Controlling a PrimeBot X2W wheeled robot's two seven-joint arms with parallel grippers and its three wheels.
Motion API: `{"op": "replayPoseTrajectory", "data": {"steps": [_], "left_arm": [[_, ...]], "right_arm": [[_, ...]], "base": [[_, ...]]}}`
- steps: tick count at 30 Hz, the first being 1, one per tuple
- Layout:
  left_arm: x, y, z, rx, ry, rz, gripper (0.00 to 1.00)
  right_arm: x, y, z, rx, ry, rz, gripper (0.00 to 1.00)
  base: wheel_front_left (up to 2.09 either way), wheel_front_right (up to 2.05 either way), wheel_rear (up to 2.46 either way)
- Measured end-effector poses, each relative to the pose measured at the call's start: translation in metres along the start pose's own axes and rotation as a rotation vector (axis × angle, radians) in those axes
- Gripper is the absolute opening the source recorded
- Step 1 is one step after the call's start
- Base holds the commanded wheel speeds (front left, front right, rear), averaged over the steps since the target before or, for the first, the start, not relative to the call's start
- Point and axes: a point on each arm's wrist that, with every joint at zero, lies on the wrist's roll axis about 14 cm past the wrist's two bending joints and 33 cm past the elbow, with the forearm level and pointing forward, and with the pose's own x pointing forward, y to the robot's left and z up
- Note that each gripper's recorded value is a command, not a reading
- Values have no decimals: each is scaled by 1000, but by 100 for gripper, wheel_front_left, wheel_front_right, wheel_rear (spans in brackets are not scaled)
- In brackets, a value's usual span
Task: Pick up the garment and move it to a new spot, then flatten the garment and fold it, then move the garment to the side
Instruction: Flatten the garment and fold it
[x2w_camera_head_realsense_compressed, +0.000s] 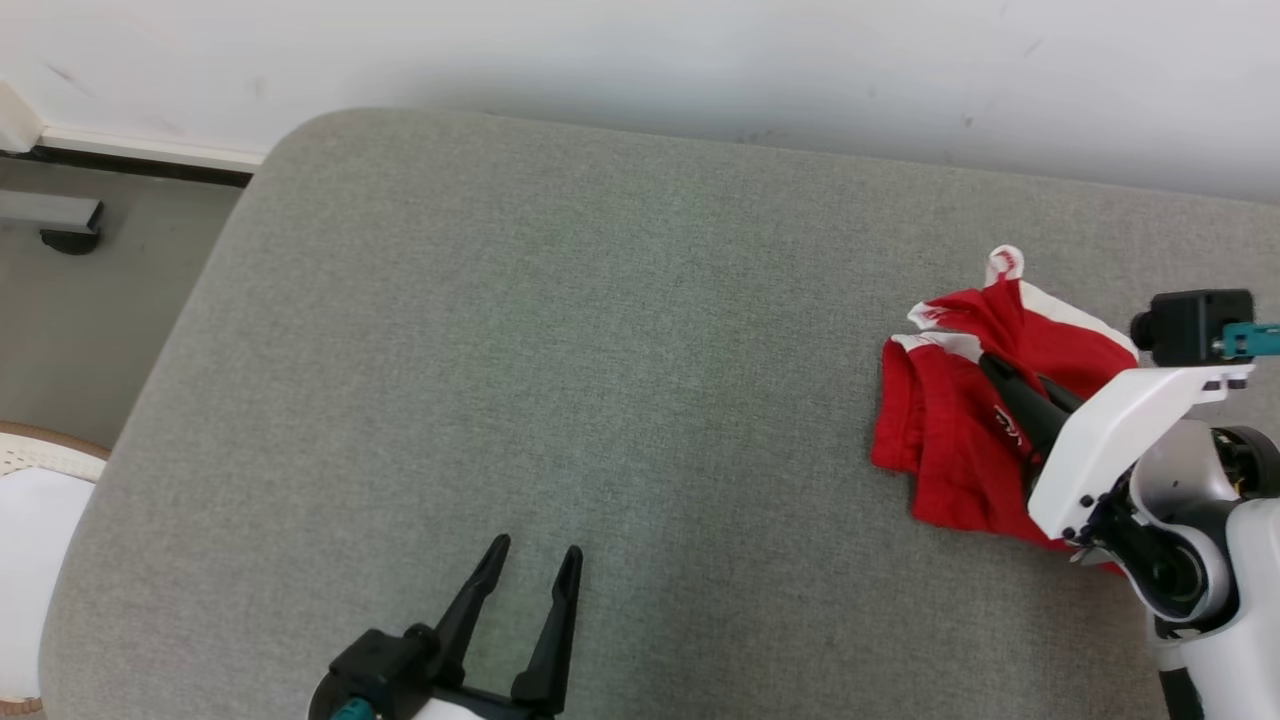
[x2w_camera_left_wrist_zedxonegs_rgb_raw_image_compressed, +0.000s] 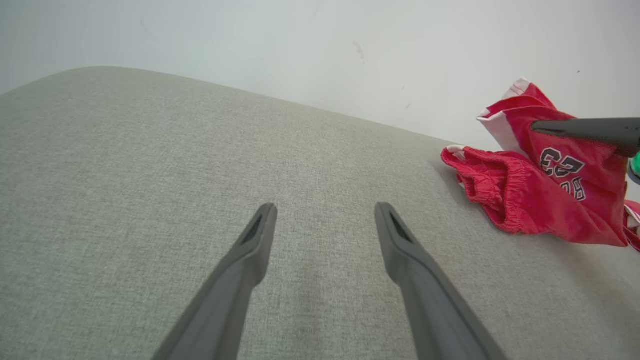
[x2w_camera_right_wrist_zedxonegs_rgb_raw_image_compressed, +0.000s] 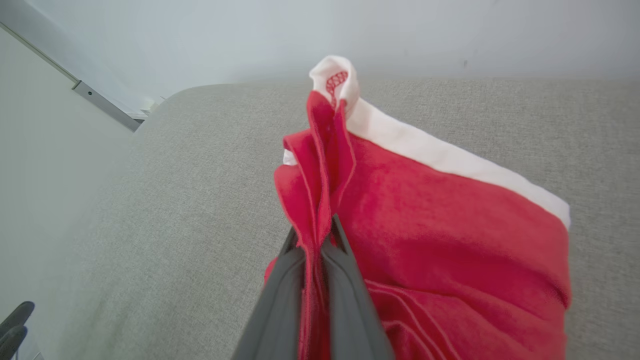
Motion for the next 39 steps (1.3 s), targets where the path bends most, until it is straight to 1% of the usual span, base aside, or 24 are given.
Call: {"op": "replayPoseTrajectory", "data": {"steps": [9,10,11,13,21,25,28,30,33,36,39], "left_arm": [[0,-1,-1,-18,1,8,100],[0,-1,-1,-19,1,9,100],[0,-1,-1,-20,2,8,100],[1,-2,-2,-25,4,8,100],[1,-4,0,-25,-1,2,100],[-1,-4,6,-22,-22,2,100],[-6,-3,10,-12,-34,7,100],[-9,-3,11,-3,-37,9,100],[-14,-2,13,1,-42,15,100],[-19,-3,13,2,-44,13,100],[-22,-6,15,4,-53,6,100]], "right_arm": [[9,3,-14,-14,15,-23,0],[10,3,-15,-13,13,-24,3],[11,4,-16,-15,11,-22,31],[13,11,-17,-30,3,-8,100],[9,43,-25,-11,-16,85,100],[-3,61,-19,14,-82,139,100],[-16,72,-10,-7,-151,161,100],[-28,73,-4,-22,-203,159,100],[-48,67,8,-76,-294,133,100],[-72,51,22,-137,-404,71,100],[-95,29,31,-152,-493,-5,100]], "base": [[0,0,0],[0,0,0],[0,0,0],[0,0,0],[0,0,0],[0,0,0],[0,0,0],[0,0,0],[0,0,0],[0,0,0],[0,0,0]]}}
